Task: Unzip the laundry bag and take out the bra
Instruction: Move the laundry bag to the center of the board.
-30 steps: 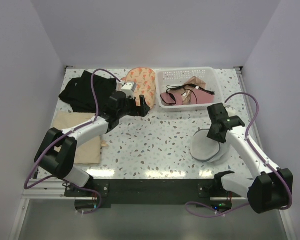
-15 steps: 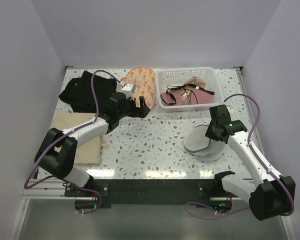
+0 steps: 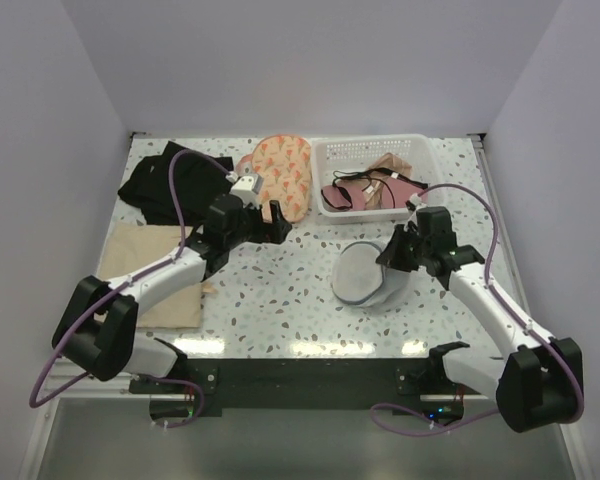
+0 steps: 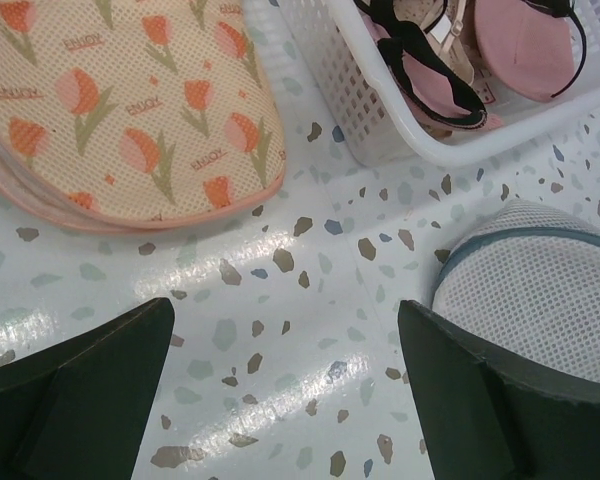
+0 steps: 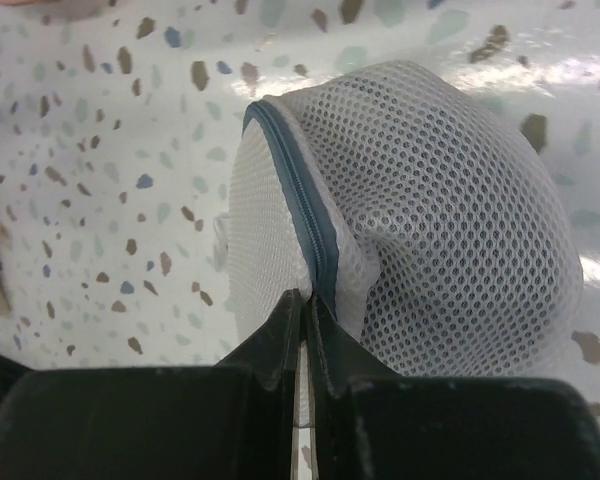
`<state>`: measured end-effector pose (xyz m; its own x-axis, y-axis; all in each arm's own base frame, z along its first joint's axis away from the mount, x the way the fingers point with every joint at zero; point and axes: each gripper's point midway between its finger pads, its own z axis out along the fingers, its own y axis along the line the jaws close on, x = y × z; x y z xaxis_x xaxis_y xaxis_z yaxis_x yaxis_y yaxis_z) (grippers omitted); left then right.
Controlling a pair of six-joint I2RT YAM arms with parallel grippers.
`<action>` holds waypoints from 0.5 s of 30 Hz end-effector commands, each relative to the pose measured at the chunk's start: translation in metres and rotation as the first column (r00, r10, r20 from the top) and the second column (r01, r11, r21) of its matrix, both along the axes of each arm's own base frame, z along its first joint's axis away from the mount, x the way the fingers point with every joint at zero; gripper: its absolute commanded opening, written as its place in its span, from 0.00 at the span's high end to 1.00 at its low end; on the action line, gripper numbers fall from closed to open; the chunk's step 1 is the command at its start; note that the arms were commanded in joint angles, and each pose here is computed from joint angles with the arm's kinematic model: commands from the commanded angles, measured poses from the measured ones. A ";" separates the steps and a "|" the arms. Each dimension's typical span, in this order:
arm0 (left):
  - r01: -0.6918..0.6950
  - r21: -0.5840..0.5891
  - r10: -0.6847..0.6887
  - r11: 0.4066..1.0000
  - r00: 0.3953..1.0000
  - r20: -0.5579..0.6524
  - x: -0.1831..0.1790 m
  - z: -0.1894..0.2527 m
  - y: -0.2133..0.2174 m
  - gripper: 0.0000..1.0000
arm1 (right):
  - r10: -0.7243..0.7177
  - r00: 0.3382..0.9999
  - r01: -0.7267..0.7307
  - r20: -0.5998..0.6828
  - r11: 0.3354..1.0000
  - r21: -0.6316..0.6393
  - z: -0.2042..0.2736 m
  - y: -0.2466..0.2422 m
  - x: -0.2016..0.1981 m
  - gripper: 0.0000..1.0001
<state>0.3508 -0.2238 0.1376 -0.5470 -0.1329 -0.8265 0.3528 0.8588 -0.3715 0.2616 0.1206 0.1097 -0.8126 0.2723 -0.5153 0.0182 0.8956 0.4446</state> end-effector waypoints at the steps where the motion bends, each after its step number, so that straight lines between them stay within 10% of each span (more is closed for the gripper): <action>1: -0.017 -0.010 0.017 1.000 1.000 0.003 -0.008 0.003 0.004 0.00 | 0.227 0.965 -0.250 0.134 0.950 0.187 0.026 0.050 0.005 1.00; 15: 0.007 -0.029 -0.007 1.000 1.000 0.007 -0.024 0.004 0.008 0.00 | 0.458 0.823 -0.567 0.337 0.705 0.426 0.079 0.122 -0.011 1.00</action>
